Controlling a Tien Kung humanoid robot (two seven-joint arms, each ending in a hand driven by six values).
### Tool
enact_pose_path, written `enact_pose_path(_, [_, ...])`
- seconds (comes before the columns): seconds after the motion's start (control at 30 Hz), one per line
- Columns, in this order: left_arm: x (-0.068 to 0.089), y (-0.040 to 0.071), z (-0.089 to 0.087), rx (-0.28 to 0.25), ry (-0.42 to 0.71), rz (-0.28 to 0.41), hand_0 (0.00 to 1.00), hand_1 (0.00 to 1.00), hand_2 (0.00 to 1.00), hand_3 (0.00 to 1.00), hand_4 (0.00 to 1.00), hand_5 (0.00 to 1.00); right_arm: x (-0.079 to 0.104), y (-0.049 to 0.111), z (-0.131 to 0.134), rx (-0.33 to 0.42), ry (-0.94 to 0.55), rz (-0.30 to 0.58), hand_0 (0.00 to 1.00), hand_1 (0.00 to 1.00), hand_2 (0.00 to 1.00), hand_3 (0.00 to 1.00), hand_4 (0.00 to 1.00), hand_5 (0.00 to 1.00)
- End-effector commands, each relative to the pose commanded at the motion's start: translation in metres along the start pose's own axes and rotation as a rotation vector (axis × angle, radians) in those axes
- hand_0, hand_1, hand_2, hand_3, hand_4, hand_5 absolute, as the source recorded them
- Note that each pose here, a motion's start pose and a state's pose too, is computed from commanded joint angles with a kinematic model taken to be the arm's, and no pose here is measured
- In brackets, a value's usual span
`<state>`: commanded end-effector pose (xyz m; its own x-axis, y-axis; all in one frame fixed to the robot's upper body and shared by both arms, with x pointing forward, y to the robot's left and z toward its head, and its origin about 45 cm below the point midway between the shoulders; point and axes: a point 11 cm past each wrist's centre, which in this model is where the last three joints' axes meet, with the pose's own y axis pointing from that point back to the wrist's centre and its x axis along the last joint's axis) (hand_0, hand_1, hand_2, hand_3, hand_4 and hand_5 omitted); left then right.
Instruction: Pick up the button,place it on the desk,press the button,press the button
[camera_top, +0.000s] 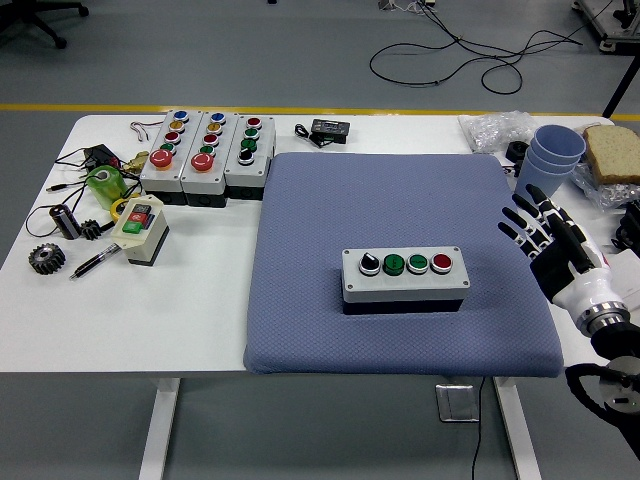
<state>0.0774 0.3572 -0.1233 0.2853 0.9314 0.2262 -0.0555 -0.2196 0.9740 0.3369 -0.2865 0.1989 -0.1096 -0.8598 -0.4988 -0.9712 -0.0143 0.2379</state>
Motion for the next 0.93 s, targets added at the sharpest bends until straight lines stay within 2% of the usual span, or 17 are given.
enact_pose_path(0.93, [-0.0007,-0.0006,-0.0063,0.014,-0.016,0.001,0.736,0.852,0.881,0.799,0.578,0.855,0.0033,0.0012,0.0038,-0.002,0.005,0.011,0.761,0.644,0.721,0.71,0.764,0.366])
